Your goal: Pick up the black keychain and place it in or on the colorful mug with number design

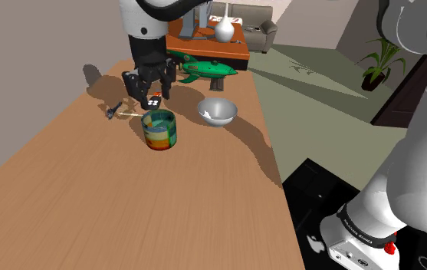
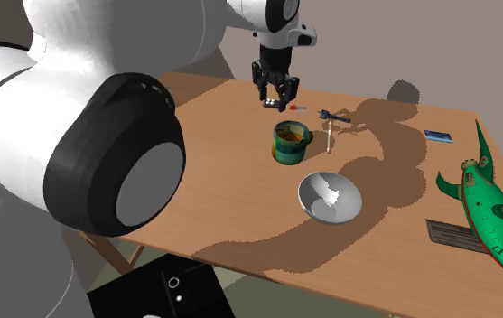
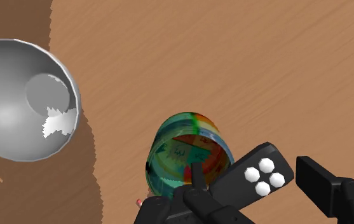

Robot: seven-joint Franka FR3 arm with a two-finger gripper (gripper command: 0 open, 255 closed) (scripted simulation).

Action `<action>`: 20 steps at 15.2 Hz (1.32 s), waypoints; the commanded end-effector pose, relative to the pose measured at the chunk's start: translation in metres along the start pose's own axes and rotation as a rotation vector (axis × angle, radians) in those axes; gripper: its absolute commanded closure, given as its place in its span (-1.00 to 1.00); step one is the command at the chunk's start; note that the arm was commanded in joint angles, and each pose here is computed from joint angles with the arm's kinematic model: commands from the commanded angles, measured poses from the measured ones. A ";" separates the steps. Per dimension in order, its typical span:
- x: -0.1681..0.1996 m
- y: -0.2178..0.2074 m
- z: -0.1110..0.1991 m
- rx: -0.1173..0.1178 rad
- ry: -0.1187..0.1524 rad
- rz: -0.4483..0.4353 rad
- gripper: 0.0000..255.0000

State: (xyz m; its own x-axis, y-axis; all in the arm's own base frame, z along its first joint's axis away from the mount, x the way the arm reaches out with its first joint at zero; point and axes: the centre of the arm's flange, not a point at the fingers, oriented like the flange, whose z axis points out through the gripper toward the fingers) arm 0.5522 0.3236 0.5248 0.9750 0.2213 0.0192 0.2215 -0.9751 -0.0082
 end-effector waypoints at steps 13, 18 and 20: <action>0.038 0.014 0.057 -0.001 0.000 0.001 1.00; 0.038 0.015 0.083 -0.001 0.000 0.001 1.00; 0.038 0.015 0.083 -0.001 0.000 0.001 1.00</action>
State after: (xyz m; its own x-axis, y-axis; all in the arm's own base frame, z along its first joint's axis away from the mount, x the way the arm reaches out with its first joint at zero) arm 0.5936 0.3186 0.4433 0.9751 0.2208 0.0192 0.2210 -0.9753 -0.0074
